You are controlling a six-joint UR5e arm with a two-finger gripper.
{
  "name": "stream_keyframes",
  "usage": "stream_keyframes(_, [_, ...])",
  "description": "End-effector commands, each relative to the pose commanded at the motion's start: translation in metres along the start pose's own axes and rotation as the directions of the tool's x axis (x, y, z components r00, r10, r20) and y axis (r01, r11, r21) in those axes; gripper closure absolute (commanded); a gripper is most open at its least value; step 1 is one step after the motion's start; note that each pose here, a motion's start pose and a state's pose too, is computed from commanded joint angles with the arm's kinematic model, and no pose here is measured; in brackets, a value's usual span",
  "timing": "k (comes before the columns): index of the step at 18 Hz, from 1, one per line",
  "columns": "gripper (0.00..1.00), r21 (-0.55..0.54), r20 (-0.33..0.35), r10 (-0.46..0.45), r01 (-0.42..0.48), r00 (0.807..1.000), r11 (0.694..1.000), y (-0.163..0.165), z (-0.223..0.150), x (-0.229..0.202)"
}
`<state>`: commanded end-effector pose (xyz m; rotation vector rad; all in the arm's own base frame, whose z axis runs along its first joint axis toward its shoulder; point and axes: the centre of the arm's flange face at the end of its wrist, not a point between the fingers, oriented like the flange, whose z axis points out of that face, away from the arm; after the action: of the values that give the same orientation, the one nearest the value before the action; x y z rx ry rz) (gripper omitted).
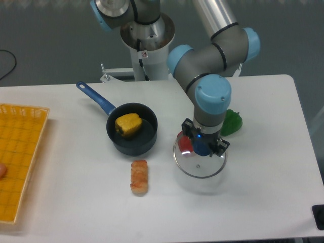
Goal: Close the pot lid
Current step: 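Carry the glass lid over the dark blue saucepan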
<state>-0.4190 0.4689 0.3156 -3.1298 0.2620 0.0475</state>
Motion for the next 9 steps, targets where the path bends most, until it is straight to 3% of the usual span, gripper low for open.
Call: stream_keyframes(9, [0.48,-0.02,-0.036,0.034,-0.035,0.999,0.999,-0.048,-0.011,0.059])
